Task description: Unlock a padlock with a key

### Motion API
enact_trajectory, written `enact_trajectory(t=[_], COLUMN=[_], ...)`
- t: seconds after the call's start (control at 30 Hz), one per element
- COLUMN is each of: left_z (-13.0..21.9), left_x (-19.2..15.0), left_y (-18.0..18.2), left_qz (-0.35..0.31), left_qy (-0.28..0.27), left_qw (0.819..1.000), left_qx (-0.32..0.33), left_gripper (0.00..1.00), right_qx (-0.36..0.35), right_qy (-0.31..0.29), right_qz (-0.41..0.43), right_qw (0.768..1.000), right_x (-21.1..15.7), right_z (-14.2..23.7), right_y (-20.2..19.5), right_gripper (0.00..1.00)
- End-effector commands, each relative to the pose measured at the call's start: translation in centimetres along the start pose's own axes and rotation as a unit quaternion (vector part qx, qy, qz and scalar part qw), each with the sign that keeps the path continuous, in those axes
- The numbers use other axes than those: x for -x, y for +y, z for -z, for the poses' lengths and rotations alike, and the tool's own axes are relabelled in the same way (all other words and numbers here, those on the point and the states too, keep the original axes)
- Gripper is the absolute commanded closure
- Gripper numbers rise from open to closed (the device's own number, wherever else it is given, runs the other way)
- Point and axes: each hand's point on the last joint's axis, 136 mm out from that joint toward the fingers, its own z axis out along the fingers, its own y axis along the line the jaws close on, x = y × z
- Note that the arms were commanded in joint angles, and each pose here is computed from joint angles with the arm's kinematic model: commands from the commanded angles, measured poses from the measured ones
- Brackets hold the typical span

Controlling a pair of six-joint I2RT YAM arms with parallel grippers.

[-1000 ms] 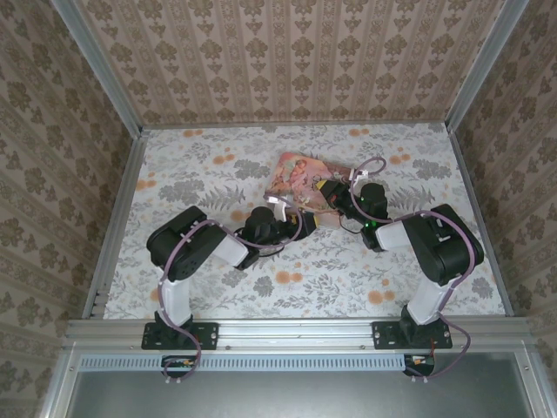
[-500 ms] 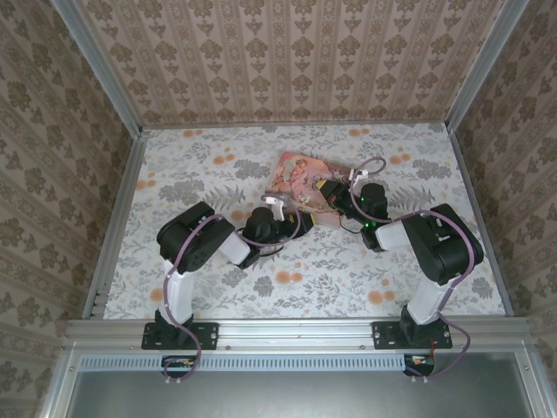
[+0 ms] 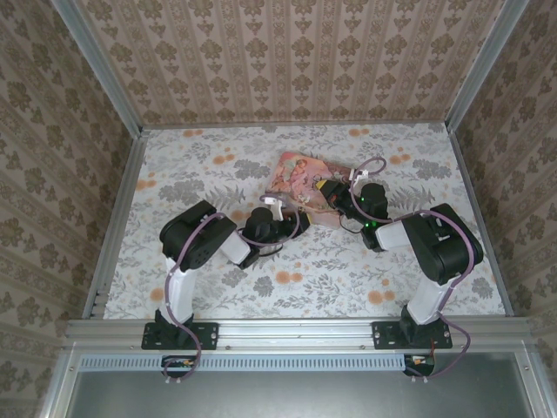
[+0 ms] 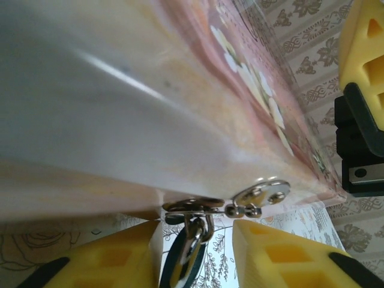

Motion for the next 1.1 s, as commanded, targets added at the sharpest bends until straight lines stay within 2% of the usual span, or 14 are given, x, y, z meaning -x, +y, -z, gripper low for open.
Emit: enact_trajectory(t=[0.0, 0.3, 0.57, 0.77, 0.93, 1.07], left_z=[-0.5, -0.6, 0.4, 2.1, 4.0, 5.4], left_x=[1.2, 1.5, 3.6, 4.9, 5.4, 5.8], left_y=[-0.6, -0.1, 0.6, 1.0, 1.9, 1.8], left_qz=[-0.004, 0.006, 0.047, 0.075, 0.095, 0.102], left_qy=[-0.017, -0.018, -0.034, -0.052, -0.071, -0.084], left_qw=[1.0, 1.0, 0.998, 0.996, 0.993, 0.991], left_qx=[-0.017, -0.013, -0.008, 0.003, 0.024, 0.031], left_gripper=[0.67, 0.82, 1.0, 1.0, 1.0, 1.0], right_qx=[-0.06, -0.054, -0.028, -0.016, -0.015, -0.029], right_qy=[0.025, 0.028, 0.044, 0.065, 0.083, 0.101], right_qz=[-0.024, -0.024, 0.0, 0.024, 0.025, 0.025], right_qw=[0.998, 0.998, 0.999, 0.997, 0.996, 0.994], right_x=[-1.6, -1.5, -0.7, -1.8, -5.0, -8.6], right_z=[0.3, 0.3, 1.2, 3.4, 5.2, 6.2], right_y=[-4.2, -3.9, 0.5, 3.8, 4.1, 2.7], right_gripper=[1.0, 1.0, 1.0, 1.0, 1.0, 1.0])
